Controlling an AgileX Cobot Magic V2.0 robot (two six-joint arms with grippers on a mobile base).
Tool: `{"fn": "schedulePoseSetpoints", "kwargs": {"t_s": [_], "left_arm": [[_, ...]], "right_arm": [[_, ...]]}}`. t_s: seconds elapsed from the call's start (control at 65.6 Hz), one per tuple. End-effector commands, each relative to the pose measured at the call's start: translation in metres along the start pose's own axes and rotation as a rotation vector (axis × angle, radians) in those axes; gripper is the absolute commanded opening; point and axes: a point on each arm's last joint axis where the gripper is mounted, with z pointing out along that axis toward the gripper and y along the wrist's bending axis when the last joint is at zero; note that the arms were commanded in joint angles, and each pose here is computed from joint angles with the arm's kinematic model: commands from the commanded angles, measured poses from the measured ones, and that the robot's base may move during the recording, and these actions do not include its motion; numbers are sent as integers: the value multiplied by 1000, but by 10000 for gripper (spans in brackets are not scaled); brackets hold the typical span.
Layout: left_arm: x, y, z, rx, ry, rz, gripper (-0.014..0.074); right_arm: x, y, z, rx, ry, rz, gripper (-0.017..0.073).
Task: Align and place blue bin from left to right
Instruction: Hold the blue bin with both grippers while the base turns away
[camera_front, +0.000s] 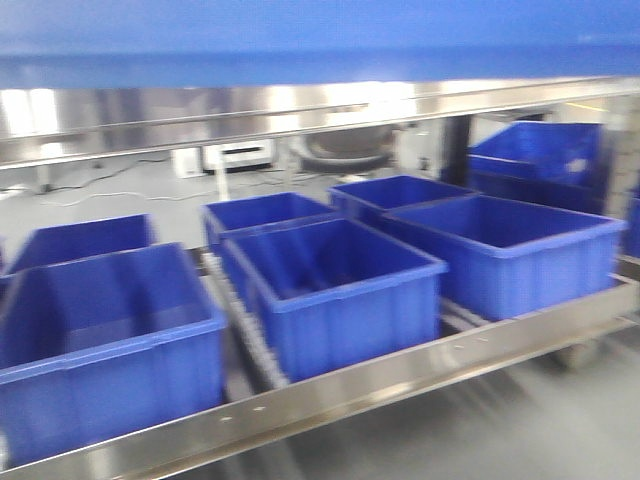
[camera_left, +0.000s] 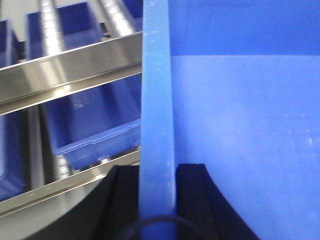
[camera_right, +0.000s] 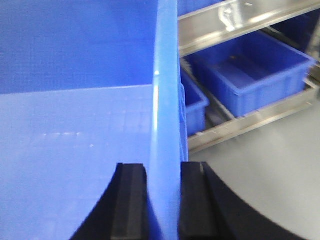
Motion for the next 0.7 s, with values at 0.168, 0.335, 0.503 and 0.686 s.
{"fn": "schedulePoseSetpoints", "kwargs": {"t_s": [0.168, 0.335, 0.503, 0.686], "left_arm": [[-9, -7, -4, 78, -75, -7, -111], [-9, -7, -4, 78, -75, -7, -111], [-9, -7, -4, 78, -75, -7, -111], [-9, -7, -4, 78, -75, -7, -111]], "right_arm": [[-3, 1, -5, -20, -8, 4, -70], [-3, 1, -5, -20, -8, 4, -70], [-1, -1, -5, 10, 17, 4, -70], [1, -3, -5, 27, 30, 4, -70]]}}
